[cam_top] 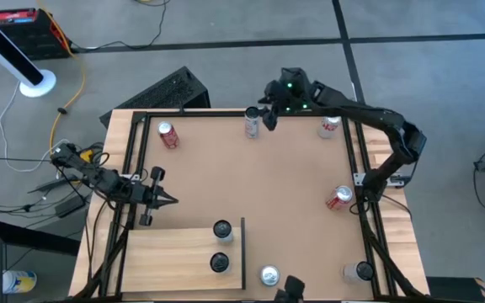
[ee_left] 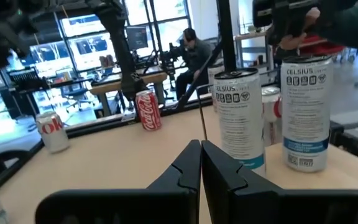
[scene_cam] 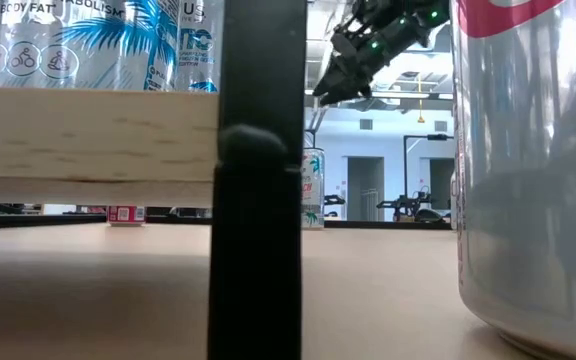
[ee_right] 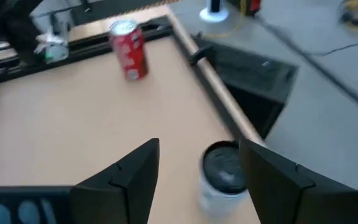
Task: Place canned beverage on shelf
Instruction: Put the top white and pink soda can on the shelf
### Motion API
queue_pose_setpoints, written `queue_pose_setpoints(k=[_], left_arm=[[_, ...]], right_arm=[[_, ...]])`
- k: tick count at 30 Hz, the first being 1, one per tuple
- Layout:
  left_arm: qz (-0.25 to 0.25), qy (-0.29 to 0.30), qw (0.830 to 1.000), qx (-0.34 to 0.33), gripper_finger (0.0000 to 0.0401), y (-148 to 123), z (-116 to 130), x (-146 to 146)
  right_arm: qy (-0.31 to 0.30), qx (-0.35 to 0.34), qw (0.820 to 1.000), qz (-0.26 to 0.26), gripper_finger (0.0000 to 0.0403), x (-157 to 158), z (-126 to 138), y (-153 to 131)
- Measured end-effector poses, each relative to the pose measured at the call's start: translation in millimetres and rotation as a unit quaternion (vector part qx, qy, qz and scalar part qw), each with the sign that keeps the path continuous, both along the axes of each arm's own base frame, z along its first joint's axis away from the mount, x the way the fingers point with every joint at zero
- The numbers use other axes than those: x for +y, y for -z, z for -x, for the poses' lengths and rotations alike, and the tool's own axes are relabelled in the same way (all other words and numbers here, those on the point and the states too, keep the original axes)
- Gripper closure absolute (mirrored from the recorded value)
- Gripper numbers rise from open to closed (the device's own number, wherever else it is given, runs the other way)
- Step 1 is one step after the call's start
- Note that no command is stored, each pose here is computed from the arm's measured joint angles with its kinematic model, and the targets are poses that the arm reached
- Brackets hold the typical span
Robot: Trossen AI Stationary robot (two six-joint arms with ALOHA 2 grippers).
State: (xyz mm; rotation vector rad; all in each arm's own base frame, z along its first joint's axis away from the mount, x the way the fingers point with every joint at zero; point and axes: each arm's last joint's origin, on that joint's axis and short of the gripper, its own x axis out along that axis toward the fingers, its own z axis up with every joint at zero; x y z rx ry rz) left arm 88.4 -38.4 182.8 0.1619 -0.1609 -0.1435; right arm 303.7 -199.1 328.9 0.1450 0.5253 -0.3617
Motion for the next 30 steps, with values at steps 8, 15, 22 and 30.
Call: queue_pose_setpoints(k=[8,15,22,30], left_arm=[[-0.047,-0.008,0.999,-0.008,0.0401,0,0,0],[-0.07,-0.011,0.997,-0.011,0.0401,0,0,0],[-0.057,-0.005,0.998,-0.006,0.0401,0,0,0],[-0.048,-0.003,0.999,-0.003,0.0401,1,0,0]], right_arm=[[-0.003,0.066,0.997,-0.044,0.0157,-30,-23,20],[-0.009,0.119,0.99,-0.069,0.0157,-46,-45,14],[0.007,0.129,0.988,-0.079,0.014,-57,-54,3],[0.023,0.13,0.986,-0.097,0.0104,-58,-55,4]])
